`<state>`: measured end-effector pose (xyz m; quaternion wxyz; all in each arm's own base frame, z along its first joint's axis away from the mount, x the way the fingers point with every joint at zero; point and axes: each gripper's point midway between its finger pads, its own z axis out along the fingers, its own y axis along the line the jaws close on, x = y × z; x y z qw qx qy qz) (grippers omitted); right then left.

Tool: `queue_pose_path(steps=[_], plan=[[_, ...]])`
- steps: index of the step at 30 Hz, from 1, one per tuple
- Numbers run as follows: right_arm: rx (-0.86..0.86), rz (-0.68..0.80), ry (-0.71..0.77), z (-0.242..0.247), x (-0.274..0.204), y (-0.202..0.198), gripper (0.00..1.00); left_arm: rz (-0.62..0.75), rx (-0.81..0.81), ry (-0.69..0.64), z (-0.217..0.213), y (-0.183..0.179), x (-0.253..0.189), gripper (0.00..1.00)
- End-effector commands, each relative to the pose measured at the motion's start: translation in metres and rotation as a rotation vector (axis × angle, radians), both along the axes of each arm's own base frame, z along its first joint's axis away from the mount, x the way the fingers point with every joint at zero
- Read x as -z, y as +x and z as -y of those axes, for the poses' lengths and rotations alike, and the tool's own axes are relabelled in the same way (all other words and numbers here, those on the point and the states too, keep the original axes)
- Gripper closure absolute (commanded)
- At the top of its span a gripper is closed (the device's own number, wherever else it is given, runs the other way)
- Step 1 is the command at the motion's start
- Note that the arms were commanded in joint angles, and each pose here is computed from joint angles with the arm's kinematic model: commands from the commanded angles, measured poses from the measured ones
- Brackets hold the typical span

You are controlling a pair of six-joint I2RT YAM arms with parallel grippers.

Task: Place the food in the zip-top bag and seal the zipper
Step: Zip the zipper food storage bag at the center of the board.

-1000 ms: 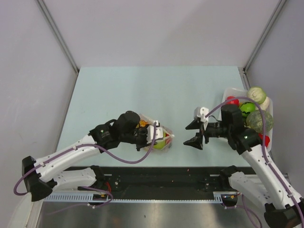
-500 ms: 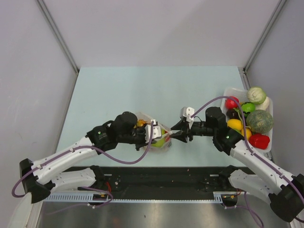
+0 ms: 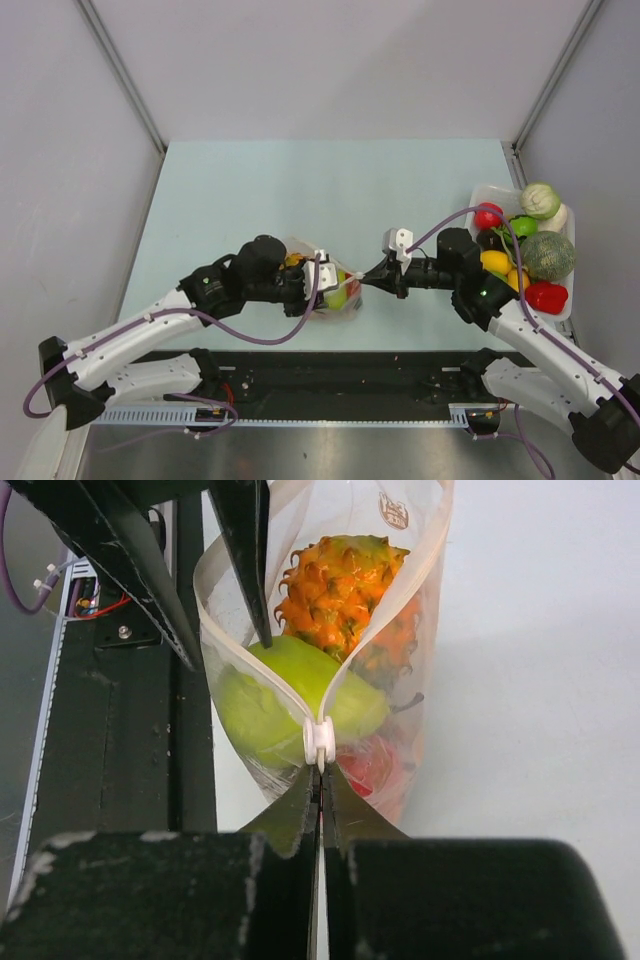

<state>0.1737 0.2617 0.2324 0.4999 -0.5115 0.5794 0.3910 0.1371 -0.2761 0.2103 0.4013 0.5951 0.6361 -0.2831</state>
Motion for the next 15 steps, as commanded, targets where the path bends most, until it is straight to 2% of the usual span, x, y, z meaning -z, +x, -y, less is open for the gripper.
queue_pose_path(steps=[1, 3, 6, 8, 11, 12, 15], plan=[[-0.005, 0.077, 0.02, 0.001, -0.012, 0.001, 1.0, 0.084, -0.002, -0.092, -0.001, 0.01, -0.048, 0.47], [-0.004, 0.092, 0.022, 0.001, -0.014, 0.002, 1.0, 0.131, -0.015, -0.12, -0.002, 0.016, -0.07, 0.45], [0.006, 0.102, 0.027, 0.001, -0.016, 0.005, 1.0, 0.17, -0.021, -0.083, 0.004, 0.03, -0.082, 0.45], [0.006, 0.107, 0.031, 0.001, -0.017, 0.005, 1.0, 0.157, 0.035, -0.046, 0.007, 0.025, -0.079, 0.47], [0.01, 0.115, 0.041, 0.001, -0.021, 0.006, 1.0, 0.186, 0.108, -0.092, 0.018, 0.02, -0.094, 0.36], [0.01, 0.12, 0.044, 0.001, -0.022, 0.006, 1.0, 0.169, 0.118, -0.096, 0.025, 0.021, -0.096, 0.32], [0.01, 0.124, 0.048, 0.001, -0.024, 0.005, 1.0, 0.087, 0.175, -0.072, 0.042, 0.019, -0.091, 0.35]])
